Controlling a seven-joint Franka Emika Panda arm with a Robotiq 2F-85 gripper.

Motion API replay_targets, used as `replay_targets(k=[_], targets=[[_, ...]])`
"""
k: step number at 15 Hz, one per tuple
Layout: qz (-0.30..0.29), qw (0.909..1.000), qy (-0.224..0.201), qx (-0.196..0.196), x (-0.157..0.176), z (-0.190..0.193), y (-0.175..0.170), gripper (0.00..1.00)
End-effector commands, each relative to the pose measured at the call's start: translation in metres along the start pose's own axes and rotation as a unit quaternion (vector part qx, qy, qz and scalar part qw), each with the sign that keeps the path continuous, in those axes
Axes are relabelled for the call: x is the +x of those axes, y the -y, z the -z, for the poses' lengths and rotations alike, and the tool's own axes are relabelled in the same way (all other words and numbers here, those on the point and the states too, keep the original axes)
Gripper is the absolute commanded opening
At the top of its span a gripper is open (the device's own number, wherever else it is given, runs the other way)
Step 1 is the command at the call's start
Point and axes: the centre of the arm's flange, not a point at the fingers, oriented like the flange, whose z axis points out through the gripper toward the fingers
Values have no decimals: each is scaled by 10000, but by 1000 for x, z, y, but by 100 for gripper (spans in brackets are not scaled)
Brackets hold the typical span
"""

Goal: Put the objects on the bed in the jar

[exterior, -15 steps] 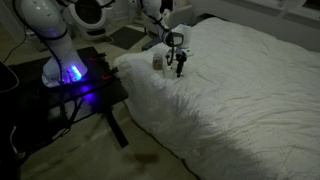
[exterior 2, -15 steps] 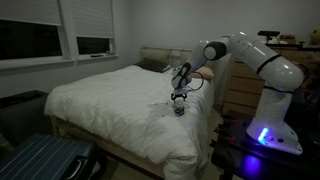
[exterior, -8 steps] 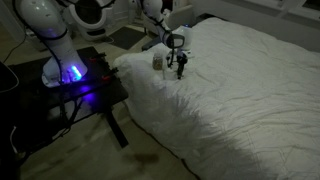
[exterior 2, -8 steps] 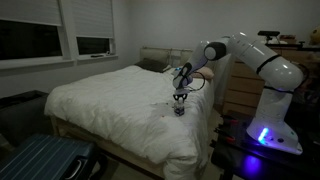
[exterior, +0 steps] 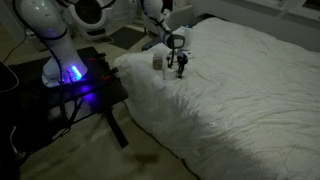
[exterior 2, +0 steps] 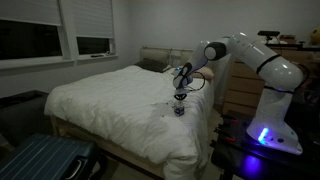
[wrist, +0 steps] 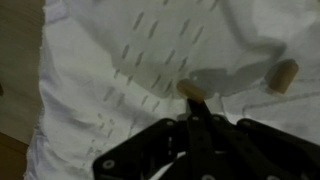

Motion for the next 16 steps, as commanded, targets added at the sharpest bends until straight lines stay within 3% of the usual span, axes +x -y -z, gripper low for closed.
replay_targets(k=[1, 16], targets=[[21, 9999, 93, 97, 4, 4, 7, 0], [260, 9995, -5, 178, 3, 57, 27, 0]])
